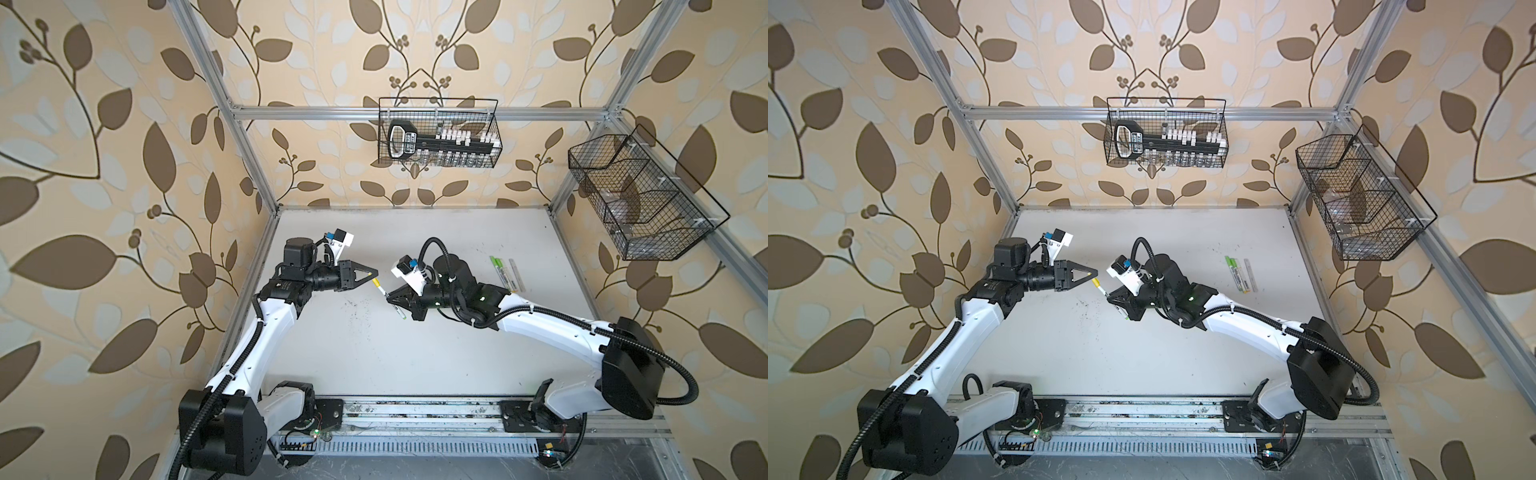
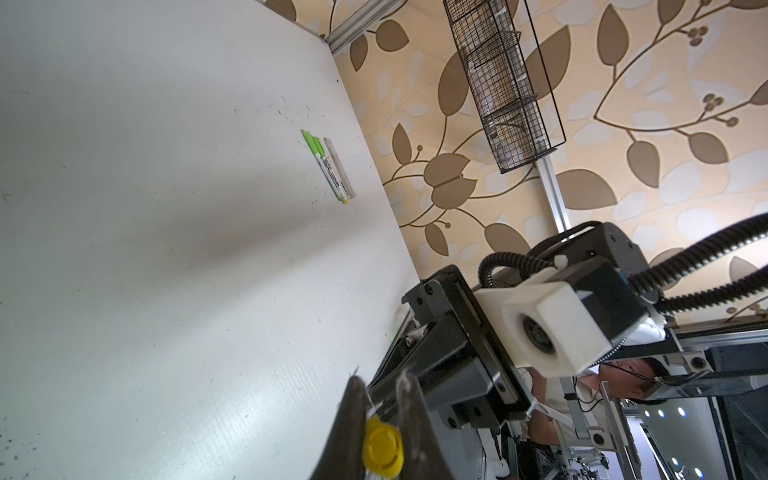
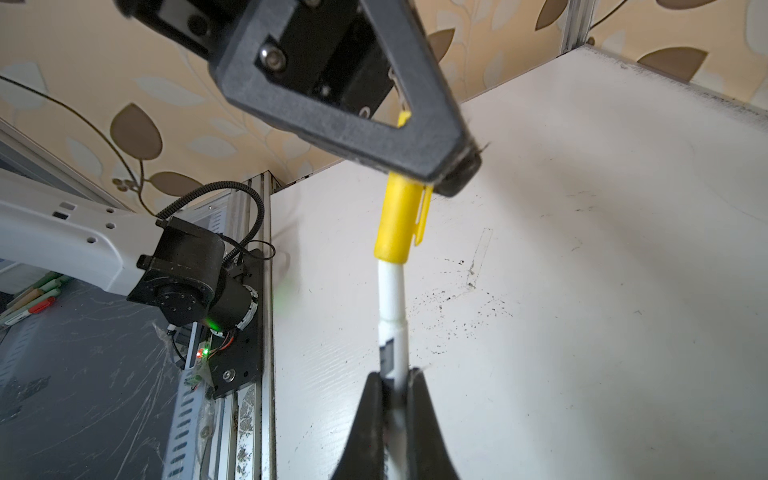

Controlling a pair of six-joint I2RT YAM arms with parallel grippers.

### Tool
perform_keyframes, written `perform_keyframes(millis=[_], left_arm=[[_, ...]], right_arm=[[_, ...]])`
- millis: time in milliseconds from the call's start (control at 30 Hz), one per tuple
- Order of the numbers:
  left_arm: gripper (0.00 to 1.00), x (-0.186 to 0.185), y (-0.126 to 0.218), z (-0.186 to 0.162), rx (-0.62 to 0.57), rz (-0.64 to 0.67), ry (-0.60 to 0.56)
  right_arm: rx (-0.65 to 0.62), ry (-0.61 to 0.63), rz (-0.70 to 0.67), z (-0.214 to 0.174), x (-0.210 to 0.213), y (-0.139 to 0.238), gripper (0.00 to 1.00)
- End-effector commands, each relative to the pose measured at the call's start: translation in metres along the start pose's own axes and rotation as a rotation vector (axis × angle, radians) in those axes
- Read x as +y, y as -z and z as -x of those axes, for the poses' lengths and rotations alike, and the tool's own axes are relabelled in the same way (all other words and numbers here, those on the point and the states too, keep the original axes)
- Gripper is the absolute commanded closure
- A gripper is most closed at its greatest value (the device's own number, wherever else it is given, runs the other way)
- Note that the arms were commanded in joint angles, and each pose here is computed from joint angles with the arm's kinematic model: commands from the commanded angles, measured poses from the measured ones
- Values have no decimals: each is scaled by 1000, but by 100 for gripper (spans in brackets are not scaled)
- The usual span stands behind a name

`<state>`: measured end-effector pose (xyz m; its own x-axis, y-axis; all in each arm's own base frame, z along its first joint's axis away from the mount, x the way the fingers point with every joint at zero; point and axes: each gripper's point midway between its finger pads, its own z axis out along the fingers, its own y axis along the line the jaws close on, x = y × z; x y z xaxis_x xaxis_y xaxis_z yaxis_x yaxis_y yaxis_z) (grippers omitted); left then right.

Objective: Insert the pens into the pen caps
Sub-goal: 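Press the yellow cap down onto the white pen tip with the left gripper, then open the left gripper and pull the capped pen away with the right gripper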

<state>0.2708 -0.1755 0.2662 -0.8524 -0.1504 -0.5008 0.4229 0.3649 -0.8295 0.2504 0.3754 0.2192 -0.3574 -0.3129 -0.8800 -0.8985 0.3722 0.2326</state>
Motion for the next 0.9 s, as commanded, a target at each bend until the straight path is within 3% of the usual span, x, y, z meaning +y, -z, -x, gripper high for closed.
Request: perform_keyframes(millis=[0,867], left_arm=[[100,-3,-4,-12,57,6,-1],[100,2,-19,-32,150,74,-18]], right_arm=[[-77,12,-21,32,-6,2,96],[-154,17,-48,91,-4,-6,100]])
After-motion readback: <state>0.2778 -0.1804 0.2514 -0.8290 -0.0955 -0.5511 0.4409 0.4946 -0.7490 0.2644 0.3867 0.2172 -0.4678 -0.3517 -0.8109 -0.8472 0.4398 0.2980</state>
